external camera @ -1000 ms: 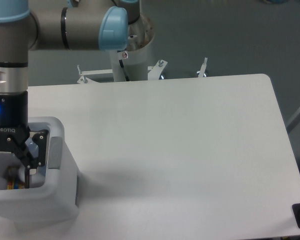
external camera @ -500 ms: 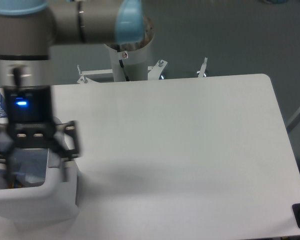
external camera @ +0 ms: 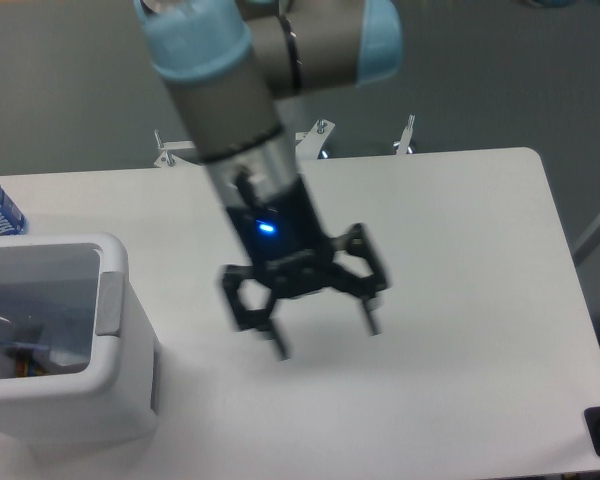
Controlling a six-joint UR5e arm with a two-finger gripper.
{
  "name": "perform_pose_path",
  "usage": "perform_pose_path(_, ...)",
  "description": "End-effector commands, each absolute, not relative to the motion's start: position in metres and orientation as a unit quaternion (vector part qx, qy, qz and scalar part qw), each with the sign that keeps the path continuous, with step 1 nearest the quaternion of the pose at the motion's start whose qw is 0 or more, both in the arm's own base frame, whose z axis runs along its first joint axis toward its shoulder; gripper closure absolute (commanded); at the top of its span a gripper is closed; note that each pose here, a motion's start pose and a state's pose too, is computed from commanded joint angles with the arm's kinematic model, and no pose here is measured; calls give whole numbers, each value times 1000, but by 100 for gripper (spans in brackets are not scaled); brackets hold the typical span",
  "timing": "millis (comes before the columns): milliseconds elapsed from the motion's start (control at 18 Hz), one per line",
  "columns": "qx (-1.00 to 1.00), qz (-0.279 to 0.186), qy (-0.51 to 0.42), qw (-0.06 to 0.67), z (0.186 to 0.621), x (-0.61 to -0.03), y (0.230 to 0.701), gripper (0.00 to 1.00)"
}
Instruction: Place the trash in the trash can
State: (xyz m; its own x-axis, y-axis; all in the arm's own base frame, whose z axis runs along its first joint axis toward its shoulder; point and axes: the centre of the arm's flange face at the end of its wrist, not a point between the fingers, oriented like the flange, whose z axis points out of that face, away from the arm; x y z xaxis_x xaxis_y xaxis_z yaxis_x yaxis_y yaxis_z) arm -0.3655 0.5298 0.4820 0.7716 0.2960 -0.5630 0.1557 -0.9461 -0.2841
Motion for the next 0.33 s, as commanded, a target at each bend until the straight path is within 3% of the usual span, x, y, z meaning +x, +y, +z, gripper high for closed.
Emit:
perform_pose_path(111,-947,305,-76,63,476,-366,501,0)
perform_pose_path(333,-952,297,-66,38,476,-379,461,0)
